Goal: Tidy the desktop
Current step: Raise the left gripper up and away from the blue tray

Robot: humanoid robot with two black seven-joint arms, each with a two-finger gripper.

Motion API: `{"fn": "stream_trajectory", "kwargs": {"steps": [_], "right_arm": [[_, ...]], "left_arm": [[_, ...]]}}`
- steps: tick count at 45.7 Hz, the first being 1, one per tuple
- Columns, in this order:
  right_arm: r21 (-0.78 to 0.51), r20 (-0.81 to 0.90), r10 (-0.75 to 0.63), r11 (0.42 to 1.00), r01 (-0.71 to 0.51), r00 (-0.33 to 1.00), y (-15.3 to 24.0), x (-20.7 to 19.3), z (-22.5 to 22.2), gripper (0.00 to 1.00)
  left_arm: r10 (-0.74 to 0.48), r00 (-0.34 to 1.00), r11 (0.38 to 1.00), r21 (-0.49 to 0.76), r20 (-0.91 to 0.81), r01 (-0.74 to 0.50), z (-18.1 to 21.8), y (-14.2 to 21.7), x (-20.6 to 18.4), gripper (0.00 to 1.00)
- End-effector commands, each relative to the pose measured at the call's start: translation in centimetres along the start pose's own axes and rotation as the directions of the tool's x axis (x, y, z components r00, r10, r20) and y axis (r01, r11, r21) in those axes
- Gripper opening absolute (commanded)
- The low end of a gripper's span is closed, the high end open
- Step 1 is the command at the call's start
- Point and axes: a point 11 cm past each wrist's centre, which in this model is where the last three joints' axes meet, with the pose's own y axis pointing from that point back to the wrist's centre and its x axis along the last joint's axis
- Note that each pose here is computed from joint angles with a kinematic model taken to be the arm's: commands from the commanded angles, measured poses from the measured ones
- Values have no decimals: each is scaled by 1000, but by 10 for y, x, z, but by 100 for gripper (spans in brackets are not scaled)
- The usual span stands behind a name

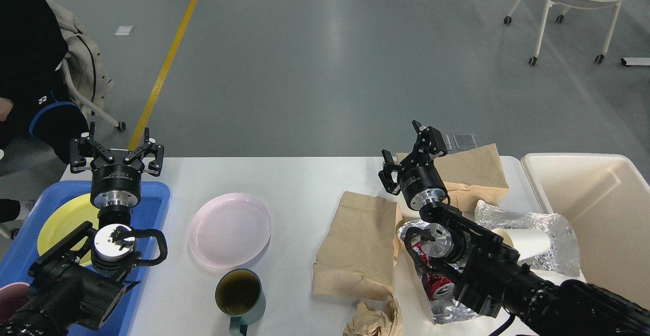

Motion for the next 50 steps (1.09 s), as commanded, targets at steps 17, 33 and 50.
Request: {"fn": "stream_trajectory", "kwargs": {"steps": [17, 33, 50], "right_arm": [[0, 0, 0, 1000, 0, 1000, 0, 0, 0, 100], [0, 0, 0, 1000, 0, 1000, 0, 0, 0, 100], [0, 0, 0, 1000, 0, 1000, 0, 0, 0, 100]], "left_arm": [[17, 997, 1000, 15, 69, -19, 11, -7, 0, 97], [259, 892, 965, -141, 370, -222, 72, -62, -42, 97], [91, 523, 992, -123, 848, 27, 114, -112, -157, 97]]}}
